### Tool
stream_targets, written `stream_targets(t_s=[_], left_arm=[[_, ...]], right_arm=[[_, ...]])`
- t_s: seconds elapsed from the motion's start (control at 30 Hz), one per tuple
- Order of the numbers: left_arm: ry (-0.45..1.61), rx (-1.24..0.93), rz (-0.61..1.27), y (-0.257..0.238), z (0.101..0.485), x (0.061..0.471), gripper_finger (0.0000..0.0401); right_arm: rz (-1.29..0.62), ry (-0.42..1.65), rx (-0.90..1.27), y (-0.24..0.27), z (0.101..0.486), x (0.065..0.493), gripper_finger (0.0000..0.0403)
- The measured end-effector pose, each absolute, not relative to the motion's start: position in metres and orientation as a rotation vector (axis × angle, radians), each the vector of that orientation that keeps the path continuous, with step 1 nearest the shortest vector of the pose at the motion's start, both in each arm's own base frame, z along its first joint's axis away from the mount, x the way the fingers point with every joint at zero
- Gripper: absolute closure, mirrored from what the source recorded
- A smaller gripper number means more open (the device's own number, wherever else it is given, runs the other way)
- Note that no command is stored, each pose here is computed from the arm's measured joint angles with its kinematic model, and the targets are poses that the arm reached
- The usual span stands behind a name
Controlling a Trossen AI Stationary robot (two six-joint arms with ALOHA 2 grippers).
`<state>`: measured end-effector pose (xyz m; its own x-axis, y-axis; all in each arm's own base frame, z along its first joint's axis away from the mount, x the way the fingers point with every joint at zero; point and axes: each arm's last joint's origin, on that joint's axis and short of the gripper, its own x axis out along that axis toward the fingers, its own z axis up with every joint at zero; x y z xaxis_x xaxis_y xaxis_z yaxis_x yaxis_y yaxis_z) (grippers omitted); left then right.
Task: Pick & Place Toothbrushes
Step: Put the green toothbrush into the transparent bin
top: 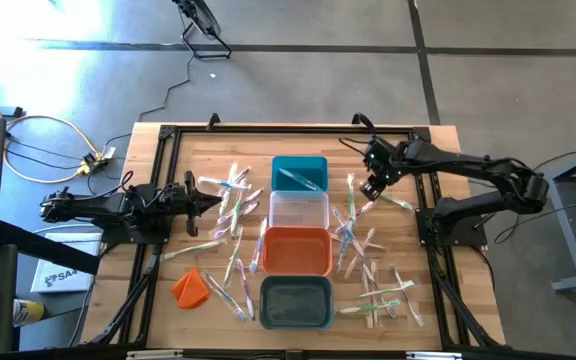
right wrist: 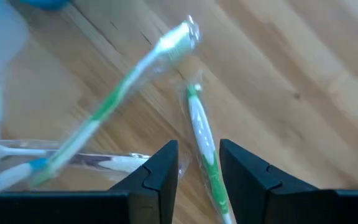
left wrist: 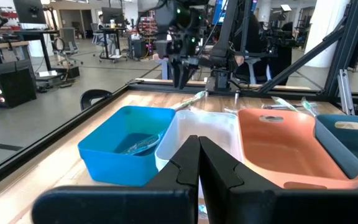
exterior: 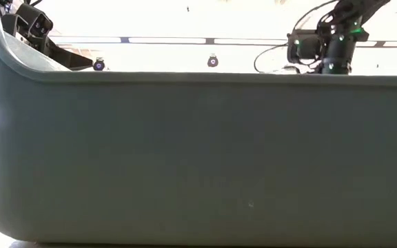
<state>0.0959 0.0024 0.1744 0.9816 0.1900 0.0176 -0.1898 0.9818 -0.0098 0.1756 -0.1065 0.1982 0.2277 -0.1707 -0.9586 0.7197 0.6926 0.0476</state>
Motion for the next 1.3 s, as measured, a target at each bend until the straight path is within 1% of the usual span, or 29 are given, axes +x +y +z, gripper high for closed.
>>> stream_targets(t_s=[0.5, 0.73, 1.07, 1.3], left_arm=[[-0.018, -0.008, 0.191, 0.002, 0.174, 0.096, 0.0401], [-0.018, -0.008, 0.191, 0.002, 0.174, 0.096, 0.0401], [-0.018, -0.008, 0.191, 0.002, 0.174, 0.096, 0.0401], [-0.018, -0.008, 0.191, 0.002, 0.174, 0.096, 0.0401]], right_arm=[[-0.658, 1.174, 0.548, -0.103, 0.174, 0.171, 0.0292], [-0.701, 1.180, 0.517, -0.101, 0.159, 0.165, 0.0292], [-0.702, 1.183, 0.517, -0.098, 0.146, 0.159, 0.0292], [-0.702, 1.185, 0.518, -0.098, 0.145, 0.158, 0.0292]])
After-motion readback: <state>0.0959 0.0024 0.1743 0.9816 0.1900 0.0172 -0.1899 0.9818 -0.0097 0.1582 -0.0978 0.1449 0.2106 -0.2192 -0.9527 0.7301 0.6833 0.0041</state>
